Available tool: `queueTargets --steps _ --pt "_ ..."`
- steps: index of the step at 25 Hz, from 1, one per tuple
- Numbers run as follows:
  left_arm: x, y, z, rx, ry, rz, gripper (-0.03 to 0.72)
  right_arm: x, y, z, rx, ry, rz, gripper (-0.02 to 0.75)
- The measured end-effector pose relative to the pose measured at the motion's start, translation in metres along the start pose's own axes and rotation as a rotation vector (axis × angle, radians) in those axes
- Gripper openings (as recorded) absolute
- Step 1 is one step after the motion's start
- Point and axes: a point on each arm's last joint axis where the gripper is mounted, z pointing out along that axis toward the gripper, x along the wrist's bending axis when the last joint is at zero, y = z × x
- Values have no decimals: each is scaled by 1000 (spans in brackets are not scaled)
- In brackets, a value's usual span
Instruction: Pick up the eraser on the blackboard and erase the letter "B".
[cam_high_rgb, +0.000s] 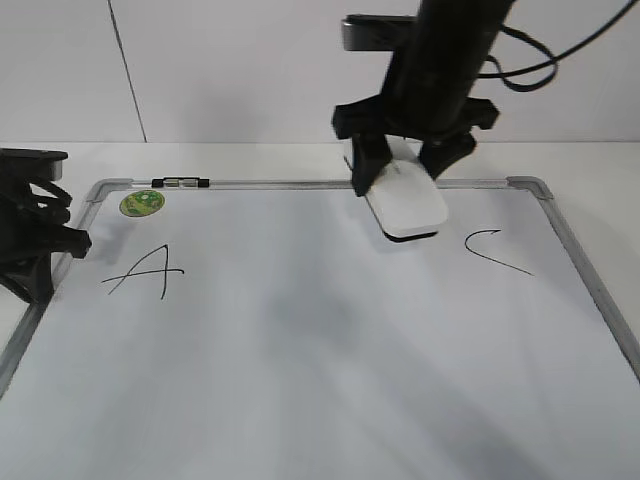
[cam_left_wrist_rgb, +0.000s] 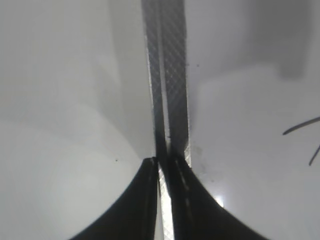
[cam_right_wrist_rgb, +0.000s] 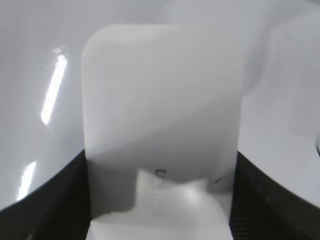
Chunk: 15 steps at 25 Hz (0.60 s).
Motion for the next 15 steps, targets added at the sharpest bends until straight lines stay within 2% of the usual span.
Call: queueTargets --steps 7,15 --pt "0 0 0 0 0 0 49 -45 -54 -26 33 -5 129 531" --pt "0 0 0 0 0 0 49 -96 -111 -11 63 -35 246 531"
